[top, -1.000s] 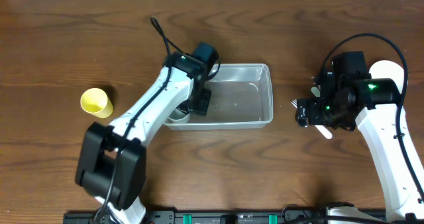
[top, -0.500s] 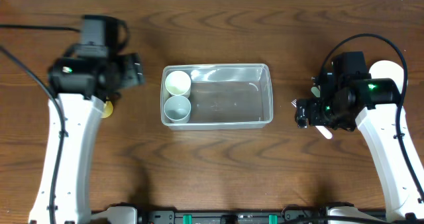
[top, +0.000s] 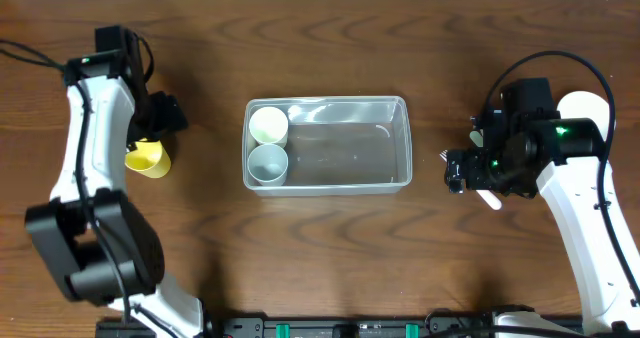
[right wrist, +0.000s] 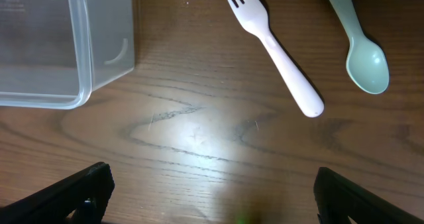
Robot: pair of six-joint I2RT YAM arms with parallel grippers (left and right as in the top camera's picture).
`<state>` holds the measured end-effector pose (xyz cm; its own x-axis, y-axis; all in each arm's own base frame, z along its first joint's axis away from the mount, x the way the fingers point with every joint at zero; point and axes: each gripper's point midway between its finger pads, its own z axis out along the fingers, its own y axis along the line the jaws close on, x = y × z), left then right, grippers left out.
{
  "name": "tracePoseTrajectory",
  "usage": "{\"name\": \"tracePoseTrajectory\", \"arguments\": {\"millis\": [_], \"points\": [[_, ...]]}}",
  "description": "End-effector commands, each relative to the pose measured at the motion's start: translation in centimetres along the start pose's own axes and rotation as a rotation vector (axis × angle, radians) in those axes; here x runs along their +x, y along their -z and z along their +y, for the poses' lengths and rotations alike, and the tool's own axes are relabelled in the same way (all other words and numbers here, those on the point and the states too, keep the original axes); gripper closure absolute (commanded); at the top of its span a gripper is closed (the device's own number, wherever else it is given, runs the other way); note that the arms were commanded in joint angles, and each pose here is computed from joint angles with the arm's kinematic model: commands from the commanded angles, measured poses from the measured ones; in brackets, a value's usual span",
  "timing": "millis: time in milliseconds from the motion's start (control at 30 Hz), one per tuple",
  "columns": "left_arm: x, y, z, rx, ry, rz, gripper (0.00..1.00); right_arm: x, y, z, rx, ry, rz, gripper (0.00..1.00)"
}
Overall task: Pack container
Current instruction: 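Release the blue cup and reach the left gripper to the yellow cup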
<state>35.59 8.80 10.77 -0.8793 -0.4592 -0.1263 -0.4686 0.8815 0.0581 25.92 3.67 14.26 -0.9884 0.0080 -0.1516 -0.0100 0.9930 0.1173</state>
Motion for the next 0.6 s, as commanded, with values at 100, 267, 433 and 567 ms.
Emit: {"name": "tracePoseTrajectory", "arguments": {"millis": [100,267,433,567], "points": [[0.3,-2.8,-0.3,-0.01,0.009,0.07,0.17,-0.2,0.5,0.0,0.005,0.017,-0.012,0.02],[0.8,-4.4,-0.3,-0.023,0.005,0.115,0.27,-0.2,0.5,0.0,0.005,0.018,-0.01,0.02],[1.0,-5.3,-0.3,-0.031,0.003,0.141,0.4,-0.1,0.5,0.0,0.005,0.024,-0.007,0.03],[1.1,-5.4,-0.3,-0.033,0.003,0.146,0.52,-0.1,0.5,0.0,0.005,0.024,-0.006,0.03]]}}
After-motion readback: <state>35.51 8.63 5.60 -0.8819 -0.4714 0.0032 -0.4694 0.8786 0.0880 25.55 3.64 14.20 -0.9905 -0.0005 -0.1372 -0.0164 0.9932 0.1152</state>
